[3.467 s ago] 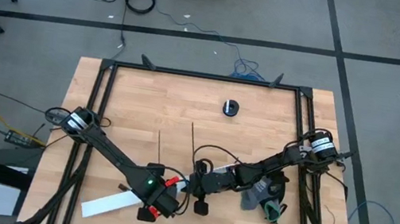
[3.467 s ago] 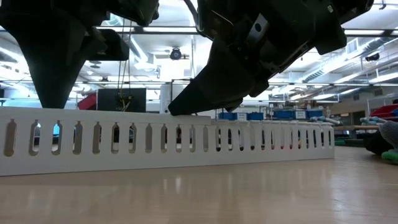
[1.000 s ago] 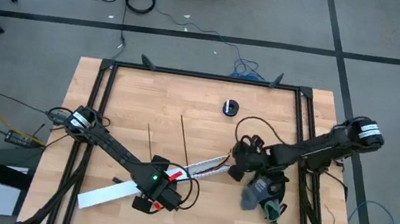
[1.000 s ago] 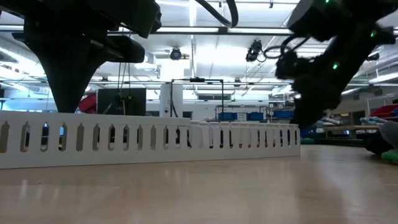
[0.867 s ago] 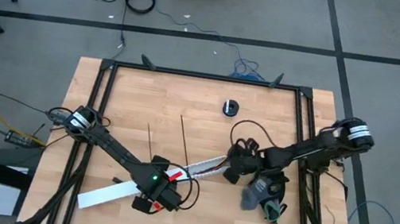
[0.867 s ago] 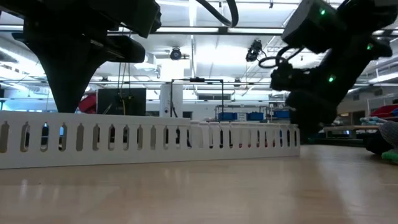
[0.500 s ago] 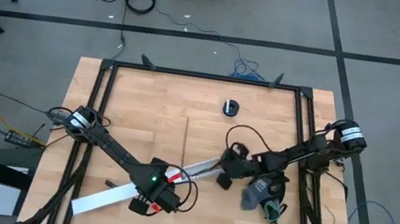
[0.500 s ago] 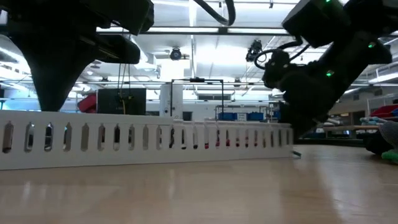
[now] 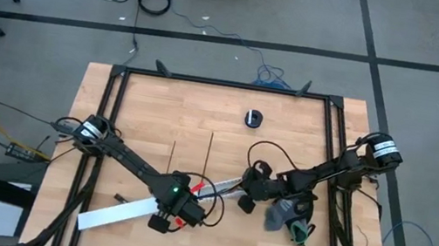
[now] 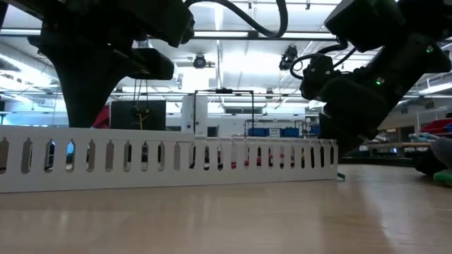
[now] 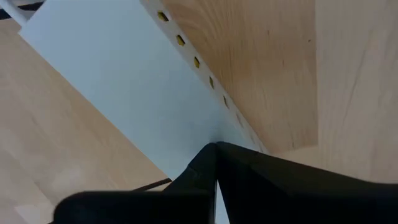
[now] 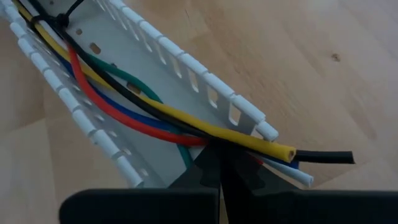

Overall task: Ziptie cables
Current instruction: Close the white cable duct

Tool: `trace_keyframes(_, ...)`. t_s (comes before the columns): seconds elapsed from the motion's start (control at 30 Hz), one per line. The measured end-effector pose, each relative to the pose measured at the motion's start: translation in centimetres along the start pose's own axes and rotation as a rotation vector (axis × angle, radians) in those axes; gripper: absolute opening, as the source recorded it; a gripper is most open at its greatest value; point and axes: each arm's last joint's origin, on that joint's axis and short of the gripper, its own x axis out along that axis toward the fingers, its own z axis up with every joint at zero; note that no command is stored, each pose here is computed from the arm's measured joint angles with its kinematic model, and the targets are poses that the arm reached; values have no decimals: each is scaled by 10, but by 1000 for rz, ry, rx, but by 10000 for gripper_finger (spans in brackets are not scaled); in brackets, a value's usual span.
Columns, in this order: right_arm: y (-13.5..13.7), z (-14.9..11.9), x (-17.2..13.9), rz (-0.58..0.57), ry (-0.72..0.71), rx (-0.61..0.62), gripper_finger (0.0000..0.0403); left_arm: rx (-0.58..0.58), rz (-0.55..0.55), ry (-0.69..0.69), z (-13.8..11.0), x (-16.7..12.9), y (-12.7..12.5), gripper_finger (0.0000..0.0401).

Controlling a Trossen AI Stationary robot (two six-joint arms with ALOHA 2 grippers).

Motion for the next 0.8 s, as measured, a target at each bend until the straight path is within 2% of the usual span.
trace_keyframes(0.5, 6, -4, -3, 10, 0, -15, 0, -48, -11, -49, 9, 4, 10, 0)
trace_keyframes(0.73, 12, -9, -6, 18, 1, -24, 0, -50, -1, -110, 16, 4, 22, 0)
trace_keyframes(0.8, 14, -9, -7, 30, 0, -20, 0, -45, 1, -168, 22, 4, 26, 0)
